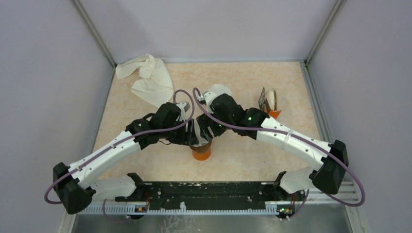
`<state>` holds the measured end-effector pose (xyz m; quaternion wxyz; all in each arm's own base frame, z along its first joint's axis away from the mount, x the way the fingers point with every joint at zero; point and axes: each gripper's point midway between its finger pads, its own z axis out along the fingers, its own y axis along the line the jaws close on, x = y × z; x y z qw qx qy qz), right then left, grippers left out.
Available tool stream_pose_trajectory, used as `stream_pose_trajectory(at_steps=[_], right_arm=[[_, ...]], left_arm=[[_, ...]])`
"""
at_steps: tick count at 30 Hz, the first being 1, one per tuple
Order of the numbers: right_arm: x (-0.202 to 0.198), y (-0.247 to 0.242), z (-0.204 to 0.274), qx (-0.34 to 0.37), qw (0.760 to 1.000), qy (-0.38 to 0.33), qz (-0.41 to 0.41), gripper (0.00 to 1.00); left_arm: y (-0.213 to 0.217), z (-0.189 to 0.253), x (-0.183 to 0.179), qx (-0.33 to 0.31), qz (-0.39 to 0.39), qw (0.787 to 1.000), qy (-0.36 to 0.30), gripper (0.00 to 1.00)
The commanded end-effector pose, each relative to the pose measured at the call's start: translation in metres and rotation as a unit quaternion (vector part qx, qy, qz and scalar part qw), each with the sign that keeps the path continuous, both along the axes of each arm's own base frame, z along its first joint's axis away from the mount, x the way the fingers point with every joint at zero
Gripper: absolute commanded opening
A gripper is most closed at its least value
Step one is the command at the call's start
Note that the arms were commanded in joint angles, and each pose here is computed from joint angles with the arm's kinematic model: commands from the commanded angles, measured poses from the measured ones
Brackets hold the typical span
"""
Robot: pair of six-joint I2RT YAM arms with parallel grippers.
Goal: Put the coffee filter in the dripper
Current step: Place the coffee filter in the coffee dripper.
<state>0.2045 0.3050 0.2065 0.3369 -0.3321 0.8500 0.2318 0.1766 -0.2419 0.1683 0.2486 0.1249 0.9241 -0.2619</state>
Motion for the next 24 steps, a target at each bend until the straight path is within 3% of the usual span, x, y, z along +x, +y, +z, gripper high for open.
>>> stream_pose_trajectory(at_steps=[1,24], right_arm=[[-0.008,0.008,0.016,0.031,0.999,0.001,0.035,0.71],[-0.021,0.003,0.004,-0.003,0.997,0.024,0.078,0.75]], left_arm=[[-0.001,-0.003,-0.001,0.0,-0.013,1.0,0.0,0.69],[0.004,0.008,0.005,-0.002,0.011,1.0,-0.02,0.71]])
